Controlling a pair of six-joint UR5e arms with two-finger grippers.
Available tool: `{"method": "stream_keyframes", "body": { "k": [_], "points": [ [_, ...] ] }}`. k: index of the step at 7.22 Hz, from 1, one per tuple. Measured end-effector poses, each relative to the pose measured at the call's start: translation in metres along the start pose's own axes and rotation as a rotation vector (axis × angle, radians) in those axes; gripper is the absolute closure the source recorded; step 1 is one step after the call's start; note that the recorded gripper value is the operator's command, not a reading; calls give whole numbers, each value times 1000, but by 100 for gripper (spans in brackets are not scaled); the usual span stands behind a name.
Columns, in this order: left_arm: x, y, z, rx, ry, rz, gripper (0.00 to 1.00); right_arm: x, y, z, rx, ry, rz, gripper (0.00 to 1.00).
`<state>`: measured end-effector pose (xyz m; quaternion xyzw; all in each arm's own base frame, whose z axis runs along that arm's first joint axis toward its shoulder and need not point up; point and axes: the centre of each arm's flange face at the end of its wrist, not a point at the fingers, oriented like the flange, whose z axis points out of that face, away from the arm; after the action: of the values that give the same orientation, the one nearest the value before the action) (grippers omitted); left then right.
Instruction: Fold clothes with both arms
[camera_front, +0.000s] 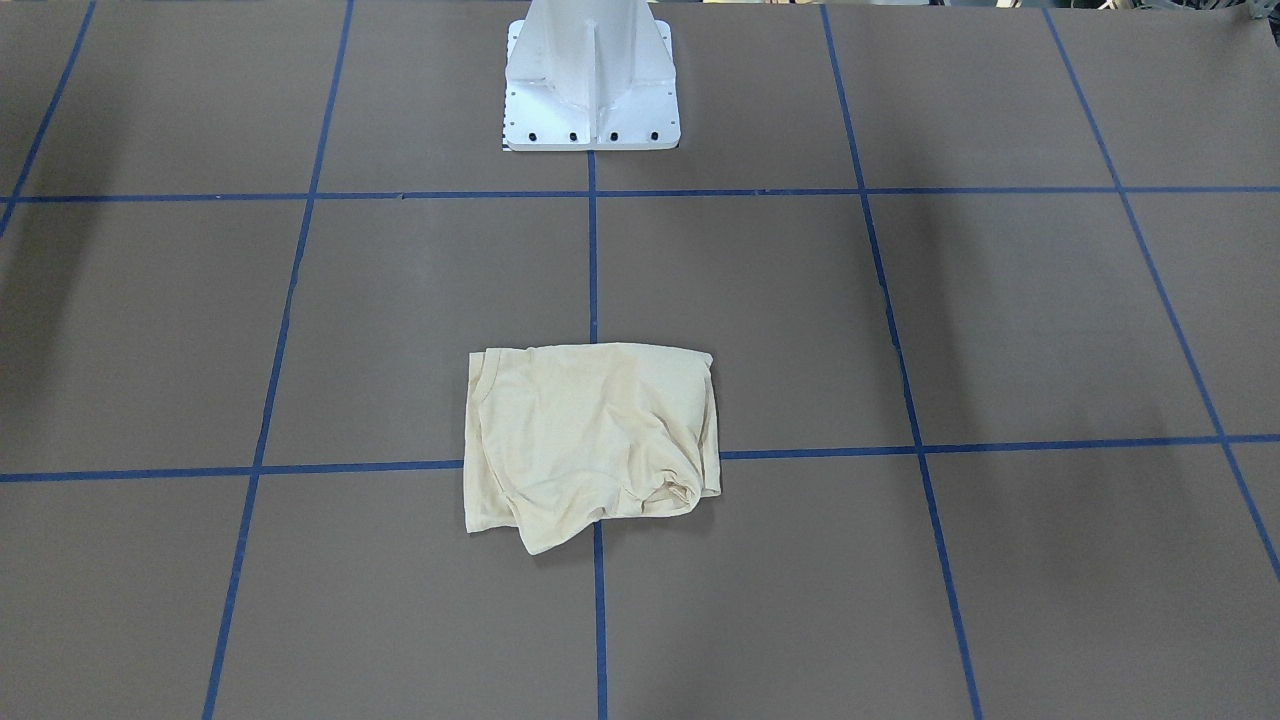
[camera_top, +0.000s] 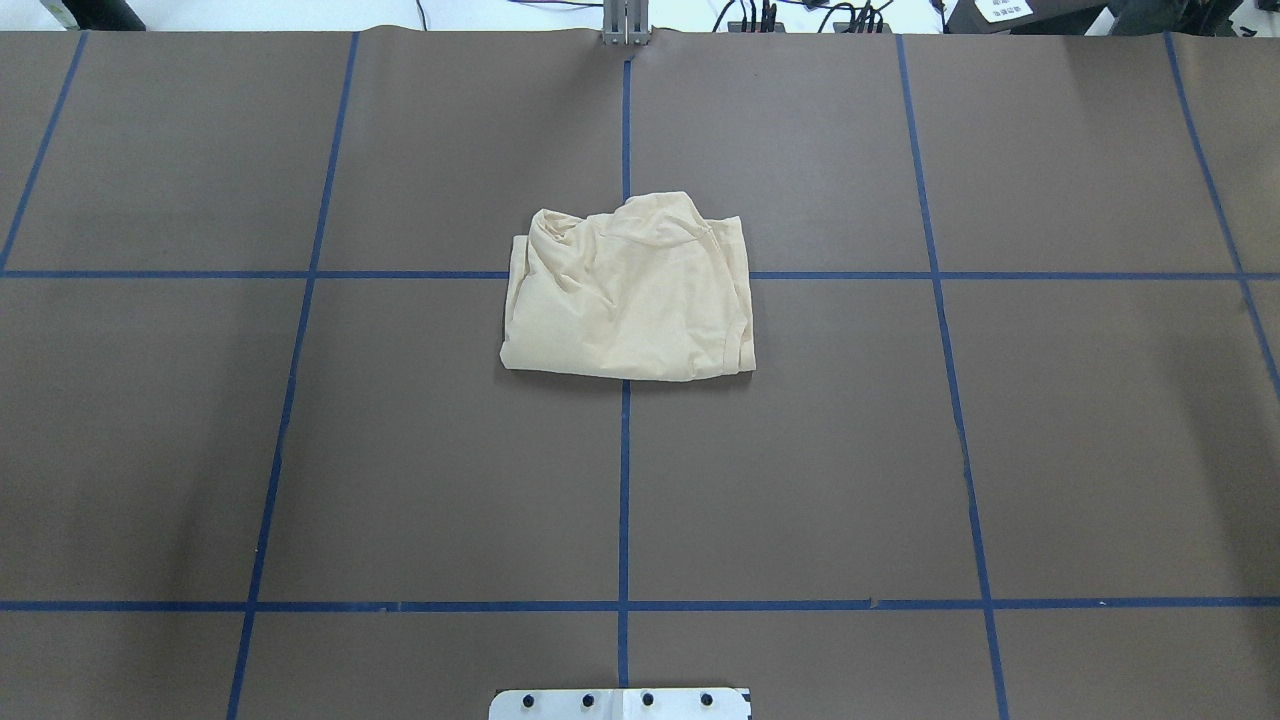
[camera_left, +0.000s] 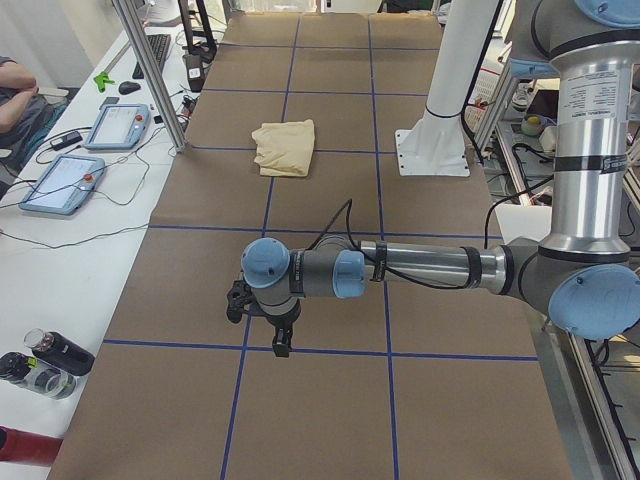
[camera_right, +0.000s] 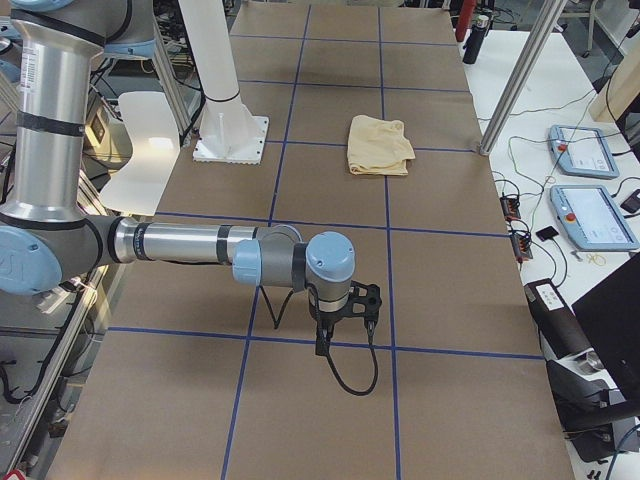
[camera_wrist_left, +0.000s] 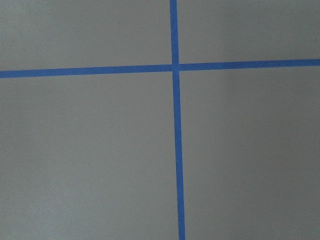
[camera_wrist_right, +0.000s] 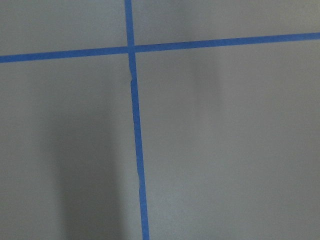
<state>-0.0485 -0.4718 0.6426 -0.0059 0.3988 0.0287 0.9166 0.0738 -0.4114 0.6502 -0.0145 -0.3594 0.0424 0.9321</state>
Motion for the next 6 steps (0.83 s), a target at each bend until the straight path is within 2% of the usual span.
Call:
{"method": "stream_keyframes", "body": {
  "k": [6],
  "points": [
    [0, 1, 1, -3, 1, -2, 1, 1, 1, 1, -2, 1, 6, 0]
  ]
}}
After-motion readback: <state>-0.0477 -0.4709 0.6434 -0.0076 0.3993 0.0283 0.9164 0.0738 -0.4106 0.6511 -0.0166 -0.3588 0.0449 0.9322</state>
